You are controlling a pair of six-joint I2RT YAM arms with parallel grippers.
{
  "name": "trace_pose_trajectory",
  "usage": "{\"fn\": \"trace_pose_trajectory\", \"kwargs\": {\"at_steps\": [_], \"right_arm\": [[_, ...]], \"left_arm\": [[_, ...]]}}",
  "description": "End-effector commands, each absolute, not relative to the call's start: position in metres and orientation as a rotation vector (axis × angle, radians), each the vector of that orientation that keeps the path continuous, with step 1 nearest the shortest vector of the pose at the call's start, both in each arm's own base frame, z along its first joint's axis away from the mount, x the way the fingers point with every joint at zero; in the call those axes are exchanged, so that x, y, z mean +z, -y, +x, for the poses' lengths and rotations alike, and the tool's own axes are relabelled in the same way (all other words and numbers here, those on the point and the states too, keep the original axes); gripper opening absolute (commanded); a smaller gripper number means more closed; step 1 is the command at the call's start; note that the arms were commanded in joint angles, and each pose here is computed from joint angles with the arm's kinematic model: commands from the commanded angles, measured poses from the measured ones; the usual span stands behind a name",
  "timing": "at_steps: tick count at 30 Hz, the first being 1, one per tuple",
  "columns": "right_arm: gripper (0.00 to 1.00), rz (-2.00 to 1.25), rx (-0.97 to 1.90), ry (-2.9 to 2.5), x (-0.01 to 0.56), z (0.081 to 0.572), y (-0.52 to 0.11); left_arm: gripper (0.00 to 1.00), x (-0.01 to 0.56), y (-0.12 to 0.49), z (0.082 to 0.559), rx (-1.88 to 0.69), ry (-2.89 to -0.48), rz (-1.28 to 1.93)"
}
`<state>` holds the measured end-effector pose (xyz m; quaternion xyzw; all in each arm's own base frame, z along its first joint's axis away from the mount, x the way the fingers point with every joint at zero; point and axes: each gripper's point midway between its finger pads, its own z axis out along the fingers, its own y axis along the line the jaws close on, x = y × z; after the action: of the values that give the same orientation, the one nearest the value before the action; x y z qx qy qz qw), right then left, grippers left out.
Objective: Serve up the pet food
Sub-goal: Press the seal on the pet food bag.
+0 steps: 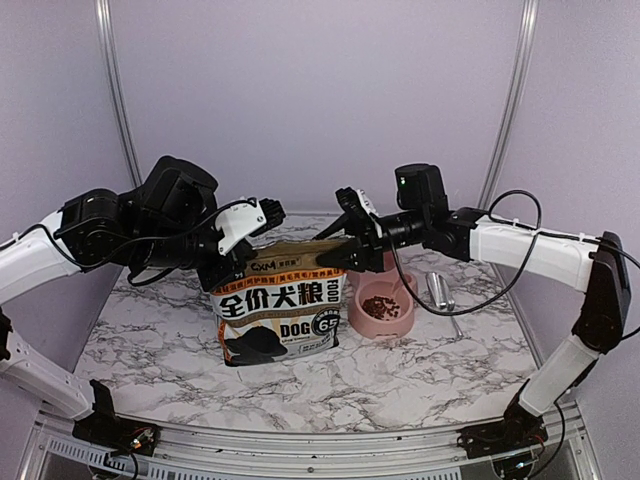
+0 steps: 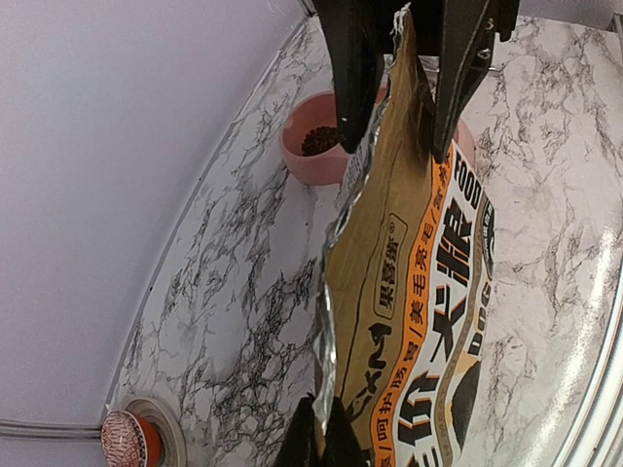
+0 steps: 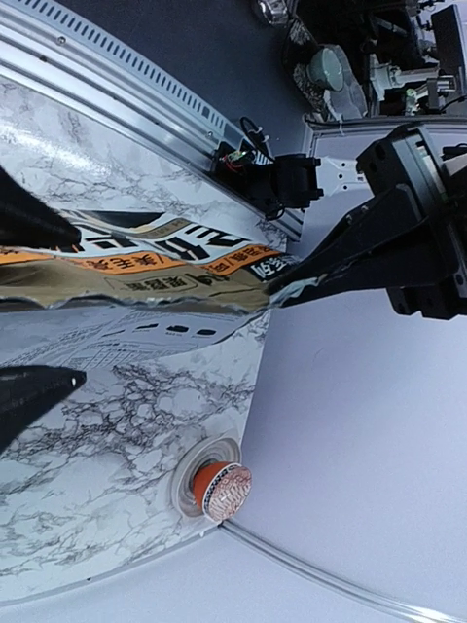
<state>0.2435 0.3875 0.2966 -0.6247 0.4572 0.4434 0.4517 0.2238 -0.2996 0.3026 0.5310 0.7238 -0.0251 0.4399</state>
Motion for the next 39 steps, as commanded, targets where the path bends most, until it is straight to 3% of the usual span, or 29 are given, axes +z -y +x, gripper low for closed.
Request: {"fn": "trace_pose_trajectory", "kwargs": {"at_steps": [1, 7, 18, 22, 25, 26, 30, 32, 35, 39], "right_arm": [[0.54, -1.564, 0.958, -1.124, 0.318, 0.25, -0.39], [0.59, -1.637, 0.884, -1.165, 0.315, 0.249, -0.41], [0.5, -1.772, 0.846, -1.26, 0.291, 0.227, -0.439], [0.39, -1.759, 0.836, -1.274, 0.29, 0.228, -0.444], [0.23, -1.752, 0.831, -1.272, 0.293, 0.228, -0.445], [0.23, -1.752, 0.829, -1.273, 0.294, 0.228, -0.444], [0.52, -1.758, 0.839, -1.252, 0.301, 0.22, -0.438], [0.55, -1.763, 0.86, -1.221, 0.308, 0.213, -0.435], [0.46, -1.77, 0.866, -1.203, 0.309, 0.211, -0.435], [0.19, -1.791, 0.828, -1.249, 0.297, 0.222, -0.441]], "left_arm": [[0.0, 0.3, 0.29, 0.218, -0.064, -1.849, 1.348], [0.0, 0.3, 0.3, 0.214, -0.12, -1.843, 1.376], [0.0, 0.297, 0.304, 0.213, -0.154, -1.828, 1.361], [0.0, 0.296, 0.303, 0.21, -0.172, -1.824, 1.357], [0.0, 0.292, 0.3, 0.211, -0.155, -1.829, 1.359], [0.0, 0.292, 0.3, 0.211, -0.154, -1.83, 1.361], [0.0, 0.292, 0.299, 0.209, -0.161, -1.828, 1.36], [0.0, 0.293, 0.298, 0.21, -0.159, -1.829, 1.354], [0.0, 0.295, 0.295, 0.21, -0.15, -1.83, 1.339], [0.0, 0.299, 0.285, 0.207, -0.153, -1.827, 1.312]]}}
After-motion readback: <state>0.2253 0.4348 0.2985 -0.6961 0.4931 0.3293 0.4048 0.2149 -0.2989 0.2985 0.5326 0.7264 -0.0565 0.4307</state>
